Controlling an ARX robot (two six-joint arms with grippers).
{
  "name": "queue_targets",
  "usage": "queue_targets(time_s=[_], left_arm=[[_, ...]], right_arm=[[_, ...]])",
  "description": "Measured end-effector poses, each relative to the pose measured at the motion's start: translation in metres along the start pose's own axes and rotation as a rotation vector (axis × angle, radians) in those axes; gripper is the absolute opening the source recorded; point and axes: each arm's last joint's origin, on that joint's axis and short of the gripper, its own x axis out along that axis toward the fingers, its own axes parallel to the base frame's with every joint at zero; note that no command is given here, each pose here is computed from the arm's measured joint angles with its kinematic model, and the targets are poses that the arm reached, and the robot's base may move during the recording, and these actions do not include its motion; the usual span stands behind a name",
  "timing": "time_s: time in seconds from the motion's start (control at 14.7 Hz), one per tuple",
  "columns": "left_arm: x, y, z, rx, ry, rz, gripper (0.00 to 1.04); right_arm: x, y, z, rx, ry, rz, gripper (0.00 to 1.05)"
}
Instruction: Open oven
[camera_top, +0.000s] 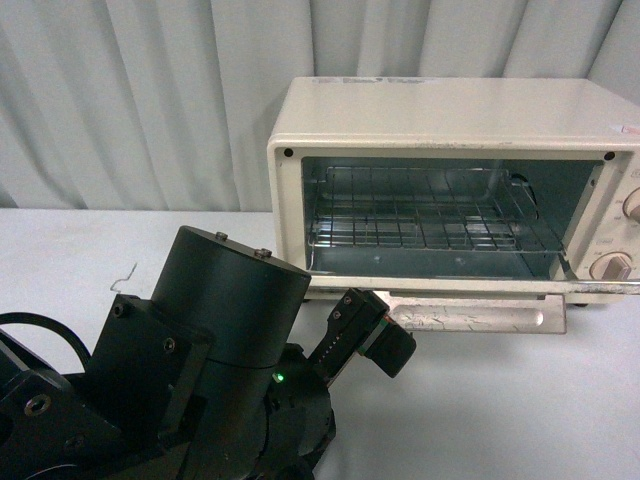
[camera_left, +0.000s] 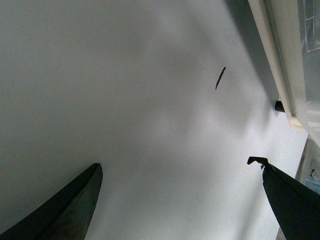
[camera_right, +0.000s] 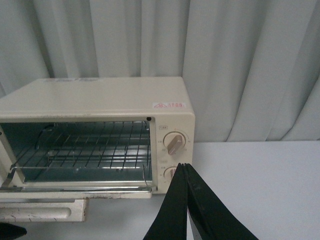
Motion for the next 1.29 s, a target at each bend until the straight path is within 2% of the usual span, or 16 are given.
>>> queue_targets(time_s=[0.07, 0.88, 1.02, 1.16, 1.23, 1.29], left_arm=[[0.000, 0.000, 0.000, 0.000, -0.001, 0.000, 0.98], [0.000, 0.000, 0.000, 0.000, 0.001, 0.000, 0.98], [0.000, 0.000, 0.000, 0.000, 0.001, 0.000, 0.98], [0.000, 0.000, 0.000, 0.000, 0.001, 0.000, 0.98], [0.000, 0.000, 0.000, -0.001, 0.000, 0.000, 0.98], [0.000, 0.000, 0.000, -0.001, 0.000, 0.001, 0.98]], right_arm=[[-0.001, 0.000, -0.005, 0.000, 0.037, 0.001, 0.02], [-0.022, 0.000, -0.001, 0.000, 0.016, 0.001, 0.02], [-0.031, 0.000, -0.008, 0.000, 0.071, 0.002, 0.02], [-0.034, 0.000, -0.004, 0.000, 0.026, 0.001, 0.02], [-0.034, 0.000, -0.004, 0.000, 0.026, 0.001, 0.05], [-0.034, 0.000, -0.004, 0.000, 0.026, 0.001, 0.16]])
